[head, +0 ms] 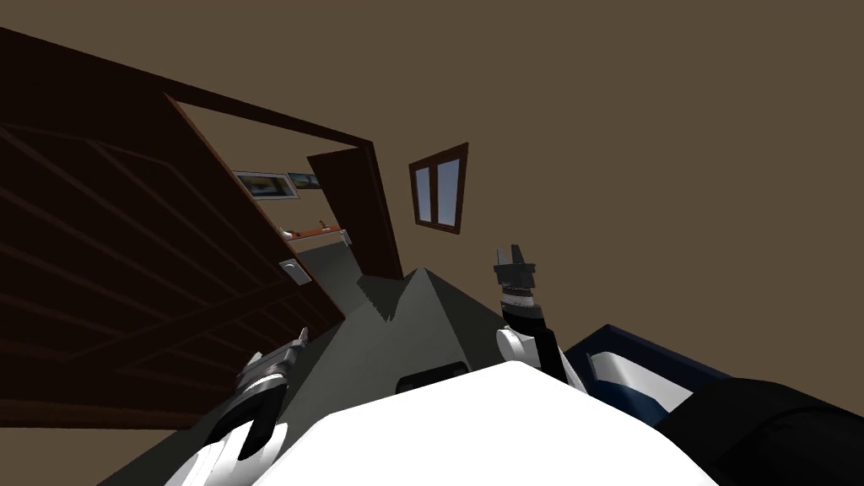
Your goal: Push the door open
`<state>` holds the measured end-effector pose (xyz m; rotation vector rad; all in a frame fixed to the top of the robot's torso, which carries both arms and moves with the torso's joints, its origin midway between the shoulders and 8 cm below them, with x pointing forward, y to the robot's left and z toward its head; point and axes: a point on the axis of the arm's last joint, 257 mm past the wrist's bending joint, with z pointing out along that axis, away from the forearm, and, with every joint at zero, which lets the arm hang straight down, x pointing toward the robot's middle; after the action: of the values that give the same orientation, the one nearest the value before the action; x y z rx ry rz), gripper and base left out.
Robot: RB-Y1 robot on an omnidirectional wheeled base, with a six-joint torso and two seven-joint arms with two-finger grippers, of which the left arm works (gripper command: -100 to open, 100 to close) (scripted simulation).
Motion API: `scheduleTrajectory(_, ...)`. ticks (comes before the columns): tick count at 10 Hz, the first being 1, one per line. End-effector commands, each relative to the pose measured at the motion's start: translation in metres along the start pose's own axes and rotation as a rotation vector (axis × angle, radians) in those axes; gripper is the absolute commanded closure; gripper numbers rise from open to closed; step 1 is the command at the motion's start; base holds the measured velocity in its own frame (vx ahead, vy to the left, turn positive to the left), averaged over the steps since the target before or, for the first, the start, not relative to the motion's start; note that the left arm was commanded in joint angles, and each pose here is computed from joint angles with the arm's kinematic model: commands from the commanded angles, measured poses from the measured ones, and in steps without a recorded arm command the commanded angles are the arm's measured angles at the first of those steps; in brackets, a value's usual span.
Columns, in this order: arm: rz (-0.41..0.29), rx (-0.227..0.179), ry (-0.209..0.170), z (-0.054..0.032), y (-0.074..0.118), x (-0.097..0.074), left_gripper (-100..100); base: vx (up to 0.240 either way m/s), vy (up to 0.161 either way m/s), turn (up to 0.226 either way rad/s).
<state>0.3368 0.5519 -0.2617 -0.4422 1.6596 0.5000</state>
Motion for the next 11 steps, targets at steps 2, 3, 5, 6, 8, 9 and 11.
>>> scheduleTrajectory(2, 0.080, -0.064, 0.034, 0.0002, 0.028, 0.015, -100, 0.002, 0.103, -0.194)
scheduleTrajectory(3, 0.105, -0.084, 0.044, 0.0000, 0.036, 0.018, -100, 0.001, 0.118, -0.226)
scheduleTrajectory(5, 0.167, -0.132, 0.071, -0.0011, 0.057, 0.027, -100, 0.006, 0.117, -0.247)
scheduleTrajectory(6, 0.191, -0.151, 0.082, -0.0018, 0.066, 0.030, -100, 0.010, 0.108, -0.146)
scheduleTrajectory(8, 0.252, -0.199, 0.110, -0.0043, 0.087, 0.038, -100, -0.001, 0.124, -0.253)
scheduleTrajectory(9, 0.276, -0.218, 0.122, -0.0056, 0.095, 0.041, -100, 0.001, 0.129, -0.208)
scheduleTrajectory(11, 0.323, -0.256, 0.145, -0.0087, 0.111, 0.047, -100, -0.018, 0.115, -0.200)
